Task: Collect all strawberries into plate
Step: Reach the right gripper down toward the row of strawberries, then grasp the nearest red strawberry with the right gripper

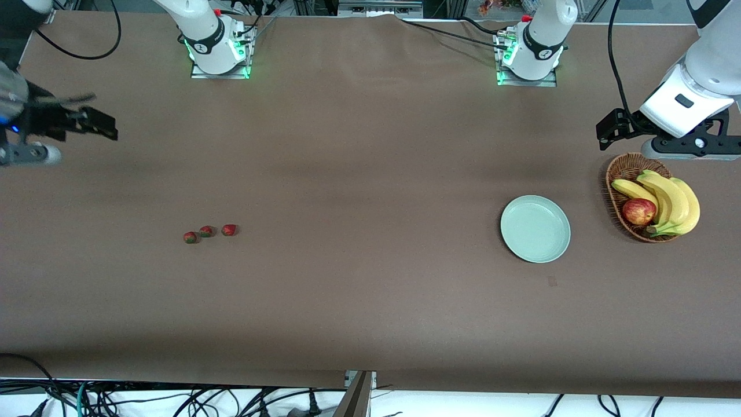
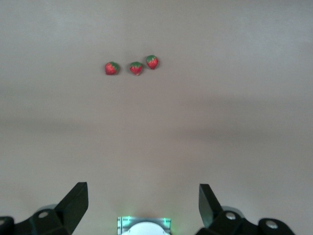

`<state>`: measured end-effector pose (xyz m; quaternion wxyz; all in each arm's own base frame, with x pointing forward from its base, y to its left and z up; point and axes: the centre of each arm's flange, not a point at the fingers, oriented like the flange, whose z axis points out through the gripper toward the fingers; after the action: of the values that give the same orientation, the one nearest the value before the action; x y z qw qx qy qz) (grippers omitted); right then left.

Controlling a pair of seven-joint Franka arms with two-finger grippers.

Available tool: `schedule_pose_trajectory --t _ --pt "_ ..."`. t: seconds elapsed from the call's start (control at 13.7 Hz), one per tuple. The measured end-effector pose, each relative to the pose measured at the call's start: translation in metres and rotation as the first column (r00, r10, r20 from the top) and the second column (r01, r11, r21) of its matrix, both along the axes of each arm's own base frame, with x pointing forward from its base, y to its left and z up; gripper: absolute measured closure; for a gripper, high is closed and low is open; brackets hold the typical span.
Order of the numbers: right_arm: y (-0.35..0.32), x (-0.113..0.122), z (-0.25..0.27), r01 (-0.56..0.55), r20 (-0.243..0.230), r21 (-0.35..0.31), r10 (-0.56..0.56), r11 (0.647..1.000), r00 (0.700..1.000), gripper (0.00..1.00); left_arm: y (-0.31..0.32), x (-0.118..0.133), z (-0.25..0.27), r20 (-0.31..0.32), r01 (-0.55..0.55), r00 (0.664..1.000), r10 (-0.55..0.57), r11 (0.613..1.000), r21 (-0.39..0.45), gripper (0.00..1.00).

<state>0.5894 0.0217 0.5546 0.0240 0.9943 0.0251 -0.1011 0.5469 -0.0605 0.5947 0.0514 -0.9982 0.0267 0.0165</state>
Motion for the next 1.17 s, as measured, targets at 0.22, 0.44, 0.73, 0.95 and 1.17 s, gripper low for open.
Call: schedule_pose_trajectory --t 0.22,0.44,0.73,0.95,1.17 --pt "0.000 0.045 -0.088 -0.002 -0.015 -0.009 0.002 1.000 1.000 0.00 -0.001 0.000 0.000 0.000 0.001 1.000 -0.001 1.000 0.000 0.00" --pt "-0.002 0.073 -0.183 -0.044 0.002 -0.005 0.044 0.999 0.999 0.00 -0.001 0.000 0.000 0.000 0.002 1.000 -0.002 1.000 0.000 0.00" --pt "-0.017 0.067 -0.286 -0.088 0.069 0.003 0.088 0.996 0.994 0.00 -0.002 0.000 0.000 0.000 0.003 1.000 -0.003 1.000 0.000 0.00" --pt "-0.016 0.060 -0.324 -0.115 0.079 0.007 0.114 0.993 0.990 0.00 -0.002 0.000 0.000 0.000 0.003 1.000 -0.003 1.000 0.000 0.00" --pt "-0.016 0.058 -0.343 -0.131 0.097 0.007 0.130 0.991 0.987 0.00 -0.002 0.000 0.000 0.000 0.003 1.000 -0.003 1.000 0.000 0.00"
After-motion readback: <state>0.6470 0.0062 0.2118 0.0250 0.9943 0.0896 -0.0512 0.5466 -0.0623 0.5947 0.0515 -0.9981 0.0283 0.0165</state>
